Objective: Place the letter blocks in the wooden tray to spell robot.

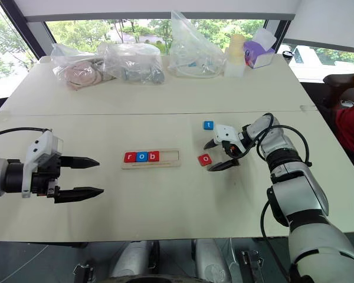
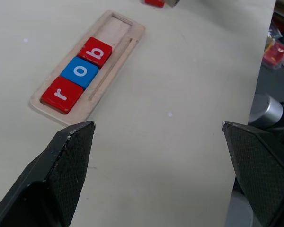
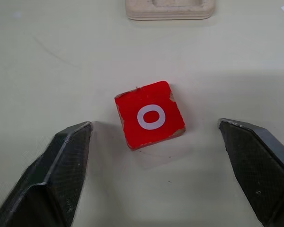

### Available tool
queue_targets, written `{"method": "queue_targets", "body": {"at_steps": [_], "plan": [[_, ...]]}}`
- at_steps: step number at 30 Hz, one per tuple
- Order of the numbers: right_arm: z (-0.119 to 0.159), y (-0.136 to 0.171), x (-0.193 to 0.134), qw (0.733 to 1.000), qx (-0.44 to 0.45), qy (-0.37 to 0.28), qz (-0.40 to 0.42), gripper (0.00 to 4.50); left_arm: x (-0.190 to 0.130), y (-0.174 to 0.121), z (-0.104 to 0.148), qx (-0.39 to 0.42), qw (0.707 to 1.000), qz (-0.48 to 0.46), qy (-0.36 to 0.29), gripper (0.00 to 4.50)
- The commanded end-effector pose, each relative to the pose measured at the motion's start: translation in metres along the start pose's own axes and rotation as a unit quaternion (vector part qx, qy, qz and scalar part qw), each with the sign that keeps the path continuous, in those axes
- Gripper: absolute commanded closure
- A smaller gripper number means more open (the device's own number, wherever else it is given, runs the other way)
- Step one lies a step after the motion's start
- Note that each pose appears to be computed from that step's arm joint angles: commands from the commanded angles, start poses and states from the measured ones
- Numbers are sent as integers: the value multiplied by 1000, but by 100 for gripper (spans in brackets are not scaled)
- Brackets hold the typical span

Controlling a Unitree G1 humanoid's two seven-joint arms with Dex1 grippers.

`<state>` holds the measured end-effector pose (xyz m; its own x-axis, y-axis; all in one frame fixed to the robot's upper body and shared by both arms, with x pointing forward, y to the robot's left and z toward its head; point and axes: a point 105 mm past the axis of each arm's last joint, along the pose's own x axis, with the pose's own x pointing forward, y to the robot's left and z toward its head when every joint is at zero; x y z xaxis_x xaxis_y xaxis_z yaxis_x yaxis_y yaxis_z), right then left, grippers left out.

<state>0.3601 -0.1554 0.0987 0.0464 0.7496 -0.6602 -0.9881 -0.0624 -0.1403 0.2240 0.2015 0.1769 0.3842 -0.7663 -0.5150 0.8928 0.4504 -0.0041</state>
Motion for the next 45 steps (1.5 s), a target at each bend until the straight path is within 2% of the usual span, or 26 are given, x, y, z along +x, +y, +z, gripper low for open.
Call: {"method": "queue_targets", "body": {"at_steps": [1,3,4,5,9,11,13,15,19,22,29,45], "plan": [[-7,11,11,999,17,-11,29,185,-4,-1,6,13,1000,3,-2,0],[-6,10,14,999,18,-18,21,292,-4,0,5,13,1000,3,0,0],[-5,9,15,999,19,-22,16,331,-4,1,5,13,1000,3,0,0],[-4,7,15,1000,17,-24,8,338,-4,1,5,13,1000,3,0,0],[14,-8,7,997,26,-61,-39,338,-5,3,7,17,1000,1,0,0],[40,-24,1,990,35,-100,-92,338,-5,4,12,18,1000,-3,-9,0],[58,-32,-1,985,49,-109,-128,338,-2,6,17,27,999,-10,-17,0],[66,-32,0,982,58,-103,-144,338,1,8,21,38,999,-12,-18,0],[89,-17,22,979,108,-104,-141,338,8,15,29,54,998,-24,-25,0],[92,1,39,984,95,-87,-122,338,6,23,27,55,998,-16,-18,0],[95,12,59,988,89,-73,-100,338,2,28,19,48,999,-14,-3,0],[101,-3,71,991,65,-63,-96,338,9,17,9,30,999,-16,-8,0]]}}
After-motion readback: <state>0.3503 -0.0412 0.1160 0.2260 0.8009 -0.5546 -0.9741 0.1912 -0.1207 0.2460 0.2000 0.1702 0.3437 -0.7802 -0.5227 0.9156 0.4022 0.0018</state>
